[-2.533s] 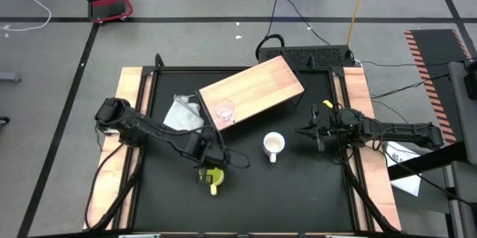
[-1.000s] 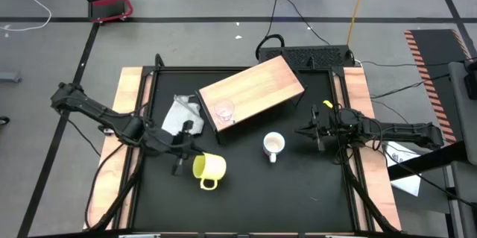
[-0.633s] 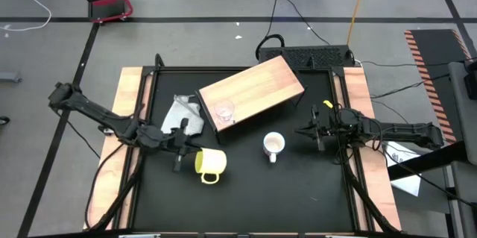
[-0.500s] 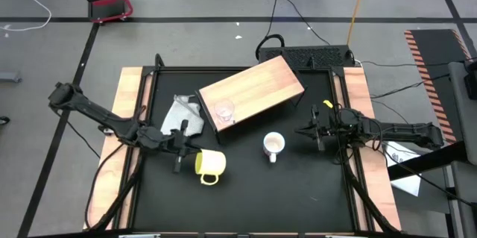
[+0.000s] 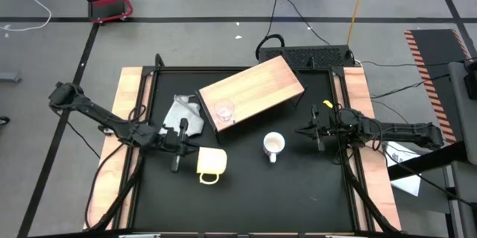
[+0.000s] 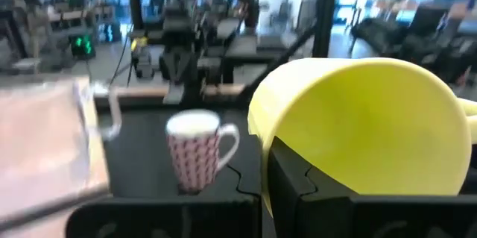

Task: Stack small to large cups/mugs on shelf
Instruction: Put the yellow mug on the shelf

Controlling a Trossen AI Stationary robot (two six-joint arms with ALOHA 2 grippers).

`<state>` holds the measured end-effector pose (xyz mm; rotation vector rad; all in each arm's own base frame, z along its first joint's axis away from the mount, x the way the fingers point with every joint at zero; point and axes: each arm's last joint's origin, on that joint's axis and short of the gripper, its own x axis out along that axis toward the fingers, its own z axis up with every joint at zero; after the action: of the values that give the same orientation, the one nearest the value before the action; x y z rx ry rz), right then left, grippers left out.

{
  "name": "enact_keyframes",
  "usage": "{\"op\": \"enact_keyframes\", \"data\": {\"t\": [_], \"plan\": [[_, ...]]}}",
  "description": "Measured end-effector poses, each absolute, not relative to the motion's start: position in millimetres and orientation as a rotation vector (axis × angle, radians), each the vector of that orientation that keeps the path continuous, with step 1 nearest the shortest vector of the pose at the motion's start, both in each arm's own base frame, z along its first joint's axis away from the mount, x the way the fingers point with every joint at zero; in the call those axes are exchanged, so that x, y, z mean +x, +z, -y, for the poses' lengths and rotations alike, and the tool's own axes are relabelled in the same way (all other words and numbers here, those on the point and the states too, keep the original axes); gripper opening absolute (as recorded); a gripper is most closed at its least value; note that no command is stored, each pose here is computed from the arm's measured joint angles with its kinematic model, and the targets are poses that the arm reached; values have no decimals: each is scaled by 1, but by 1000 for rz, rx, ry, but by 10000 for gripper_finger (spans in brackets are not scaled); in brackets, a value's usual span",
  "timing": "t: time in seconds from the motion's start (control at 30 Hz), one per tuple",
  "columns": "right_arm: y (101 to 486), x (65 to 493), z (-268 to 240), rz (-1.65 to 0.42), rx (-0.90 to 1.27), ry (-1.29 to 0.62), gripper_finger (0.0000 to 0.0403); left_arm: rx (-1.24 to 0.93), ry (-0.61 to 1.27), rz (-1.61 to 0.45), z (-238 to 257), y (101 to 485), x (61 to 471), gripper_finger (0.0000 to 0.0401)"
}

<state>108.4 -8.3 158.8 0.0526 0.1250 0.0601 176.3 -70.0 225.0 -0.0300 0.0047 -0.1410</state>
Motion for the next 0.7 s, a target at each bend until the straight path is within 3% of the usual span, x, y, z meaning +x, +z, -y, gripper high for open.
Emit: {"op": "enact_keyframes", "data": {"t": [0.27, 0.7], "plan": [[159, 108, 8, -125, 53, 60, 0, -53, -68, 81, 63, 241, 181, 4], [159, 108, 8, -125, 58, 60, 0, -38, 21, -23, 45, 324, 199, 4]]}}
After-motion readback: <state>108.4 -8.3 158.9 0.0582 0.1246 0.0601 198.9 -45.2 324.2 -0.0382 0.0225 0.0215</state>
